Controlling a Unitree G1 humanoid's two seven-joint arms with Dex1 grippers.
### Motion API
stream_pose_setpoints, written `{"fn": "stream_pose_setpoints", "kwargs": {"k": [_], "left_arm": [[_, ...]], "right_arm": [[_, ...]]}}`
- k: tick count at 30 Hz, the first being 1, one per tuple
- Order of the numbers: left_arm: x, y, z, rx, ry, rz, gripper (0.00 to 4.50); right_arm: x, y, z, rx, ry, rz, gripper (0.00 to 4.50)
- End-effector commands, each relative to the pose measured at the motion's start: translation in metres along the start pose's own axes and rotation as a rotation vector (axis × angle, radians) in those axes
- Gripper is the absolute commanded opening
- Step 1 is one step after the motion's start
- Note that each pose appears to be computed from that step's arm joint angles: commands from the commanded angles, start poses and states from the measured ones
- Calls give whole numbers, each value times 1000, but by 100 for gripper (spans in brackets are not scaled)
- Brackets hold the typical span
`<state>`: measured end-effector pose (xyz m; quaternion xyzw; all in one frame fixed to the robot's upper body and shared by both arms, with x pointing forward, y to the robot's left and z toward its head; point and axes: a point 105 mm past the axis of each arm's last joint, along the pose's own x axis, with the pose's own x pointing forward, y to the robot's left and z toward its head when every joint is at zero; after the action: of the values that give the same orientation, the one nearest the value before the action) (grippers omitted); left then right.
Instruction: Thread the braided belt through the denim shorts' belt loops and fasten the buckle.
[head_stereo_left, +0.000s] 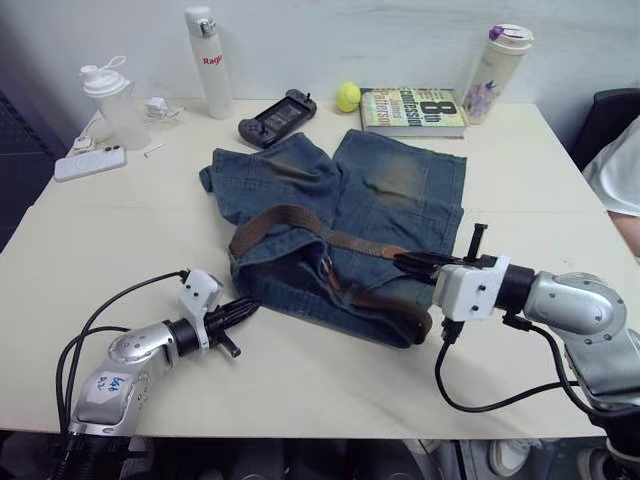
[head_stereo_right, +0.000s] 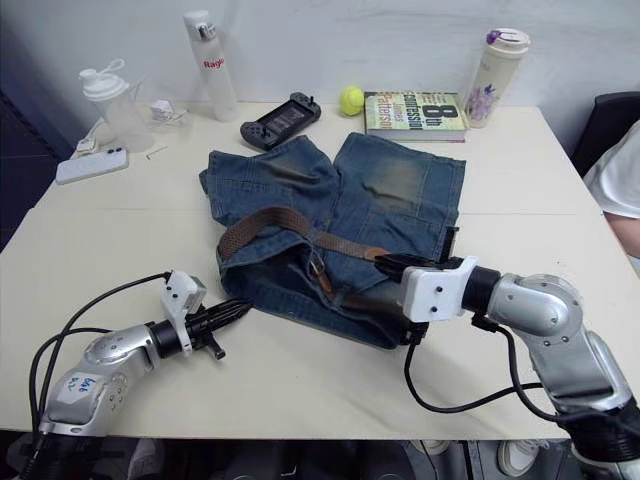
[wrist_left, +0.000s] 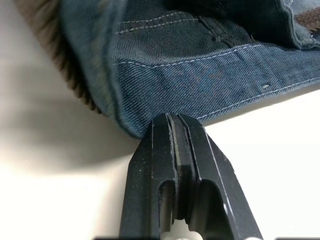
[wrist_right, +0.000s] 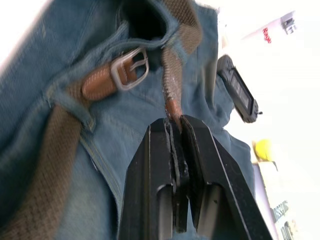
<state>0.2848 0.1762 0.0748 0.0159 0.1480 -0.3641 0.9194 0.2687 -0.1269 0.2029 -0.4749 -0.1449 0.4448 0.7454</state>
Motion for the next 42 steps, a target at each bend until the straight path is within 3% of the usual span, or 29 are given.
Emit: {"fn": "stream_pose_setpoints", "kwargs": {"k": [1,6,13,19,23,28,32,36,42], "left_arm": [[-3,5,-30,-56,95,24,13],[-18,-15,1,-49,-13,-111,13],[-53,-49,26,-22,-25,-268,13],[-37,-7,91,-12,-276,-25,13],[-17,17,79,39,-191,121,13],[-1,15,31,69,-7,100,13],[-9,14,-18,75,145,98,13],[-11,27,-20,47,131,149,13],[-10,34,-14,13,89,169,13]], "right_arm": [[0,-4,12,18,-30,11,0],[31,14,27,76,-95,73,0],[63,22,29,101,-109,89,0],[71,32,27,84,-112,124,0],[74,36,27,79,-113,134,0],[76,33,30,74,-116,119,0],[69,6,37,73,-136,23,0],[46,-6,48,68,-196,10,0],[12,-10,22,42,-73,40,0]]}}
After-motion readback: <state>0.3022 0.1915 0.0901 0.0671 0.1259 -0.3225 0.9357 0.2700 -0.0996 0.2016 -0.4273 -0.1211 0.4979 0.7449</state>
